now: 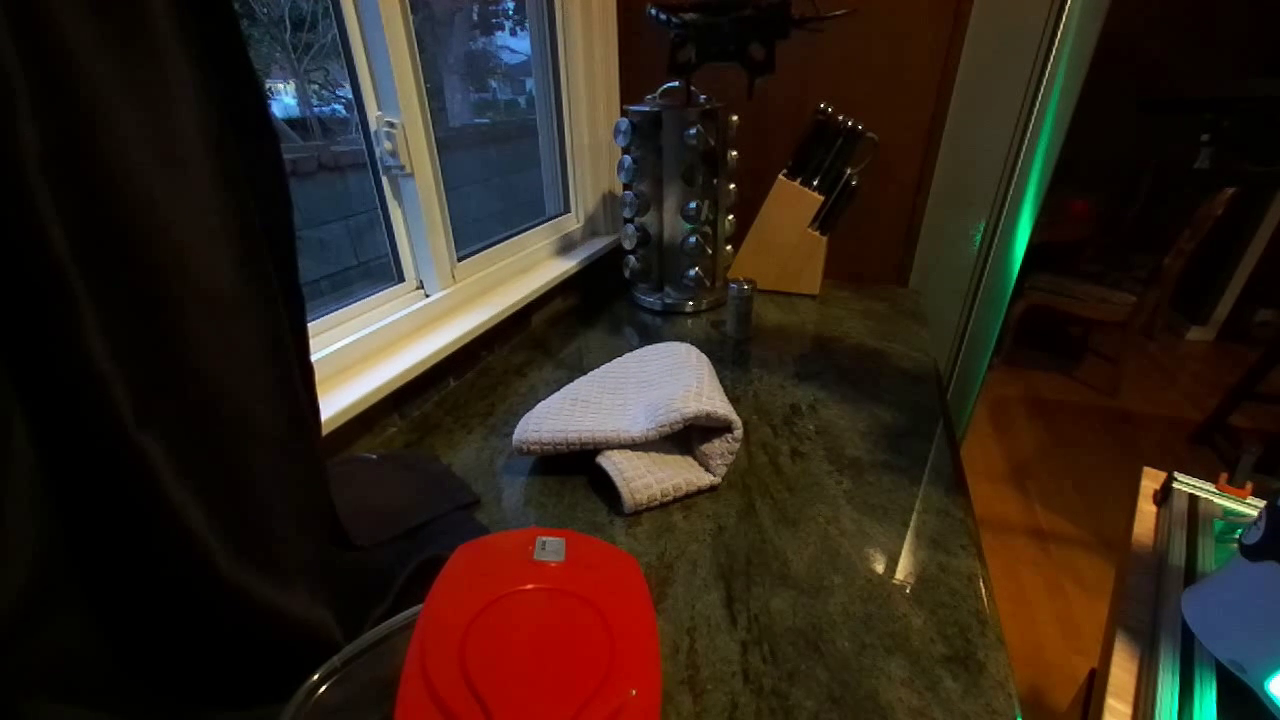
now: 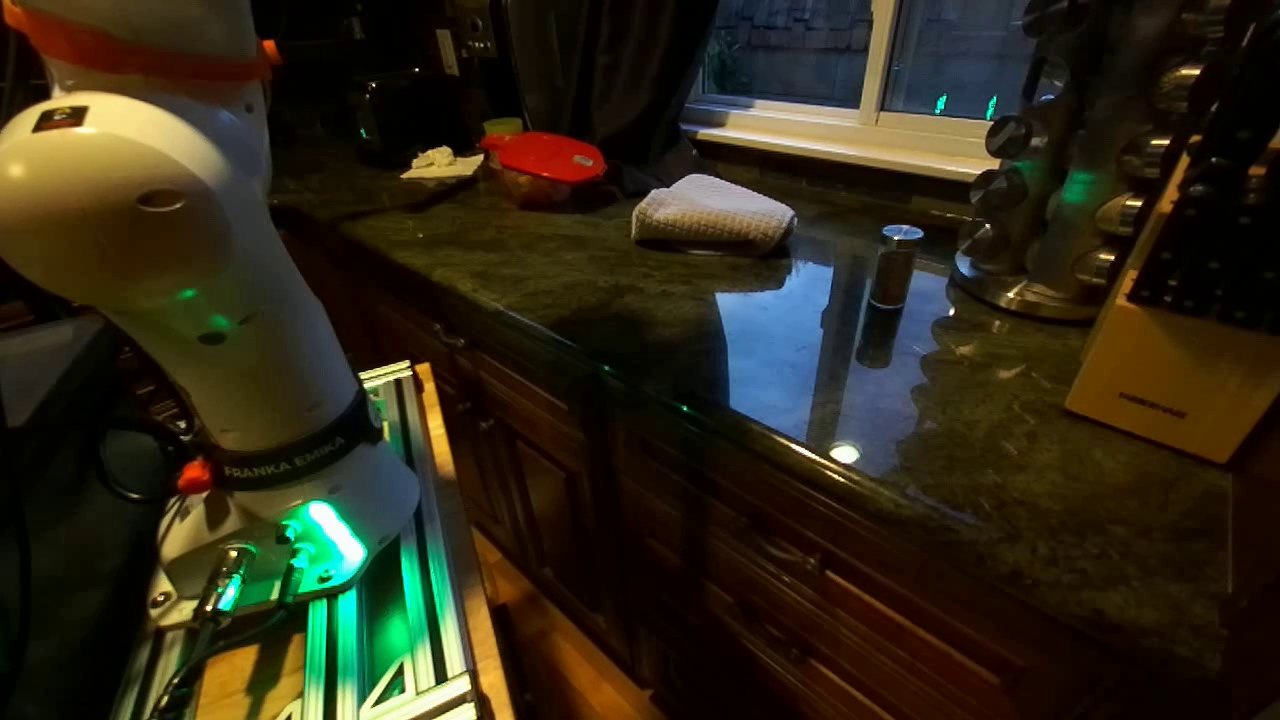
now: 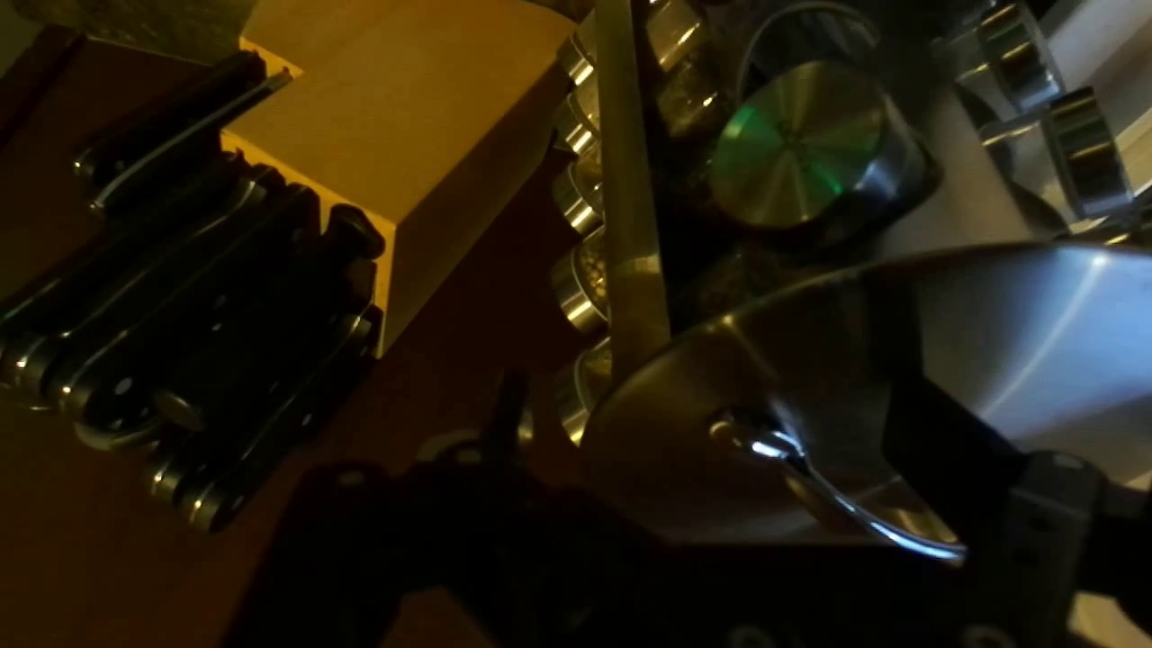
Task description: Turn the spice holder
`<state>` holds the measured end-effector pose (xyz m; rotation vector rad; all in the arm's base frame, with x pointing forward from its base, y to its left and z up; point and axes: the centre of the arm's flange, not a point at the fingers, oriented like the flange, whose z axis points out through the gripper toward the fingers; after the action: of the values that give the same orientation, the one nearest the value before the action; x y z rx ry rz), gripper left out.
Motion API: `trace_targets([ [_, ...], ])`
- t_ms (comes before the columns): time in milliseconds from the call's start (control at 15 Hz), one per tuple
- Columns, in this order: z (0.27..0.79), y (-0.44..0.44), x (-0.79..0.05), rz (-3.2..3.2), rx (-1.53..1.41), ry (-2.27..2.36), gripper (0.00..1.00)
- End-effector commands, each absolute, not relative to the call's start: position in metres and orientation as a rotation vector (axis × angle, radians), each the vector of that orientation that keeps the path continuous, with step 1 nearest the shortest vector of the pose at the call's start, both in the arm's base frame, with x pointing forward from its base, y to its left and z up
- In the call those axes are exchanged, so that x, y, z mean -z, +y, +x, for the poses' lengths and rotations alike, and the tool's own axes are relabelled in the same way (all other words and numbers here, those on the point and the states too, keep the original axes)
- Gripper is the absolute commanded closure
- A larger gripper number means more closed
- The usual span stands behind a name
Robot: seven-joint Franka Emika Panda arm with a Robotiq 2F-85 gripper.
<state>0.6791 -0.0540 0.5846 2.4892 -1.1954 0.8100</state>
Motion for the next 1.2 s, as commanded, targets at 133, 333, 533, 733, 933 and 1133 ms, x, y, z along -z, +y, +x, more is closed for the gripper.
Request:
trace_targets([
  [133,0.673,-0.047,-0.581,2.535,-0.803,-1.207,0.00],
  [333,0.662,-0.037,-0.599,2.575,-0.838,-1.203,0.00],
  [533,0.645,-0.026,-0.619,2.610,-0.846,-1.158,0.00],
  [733,0.622,-0.018,-0.628,2.691,-0.715,-1.022,0.00],
  [933,0.601,-0.017,-0.625,2.786,-0.533,-0.904,0.00],
  [1133,0.582,-0.020,-0.618,2.874,-0.366,-0.751,0.00],
])
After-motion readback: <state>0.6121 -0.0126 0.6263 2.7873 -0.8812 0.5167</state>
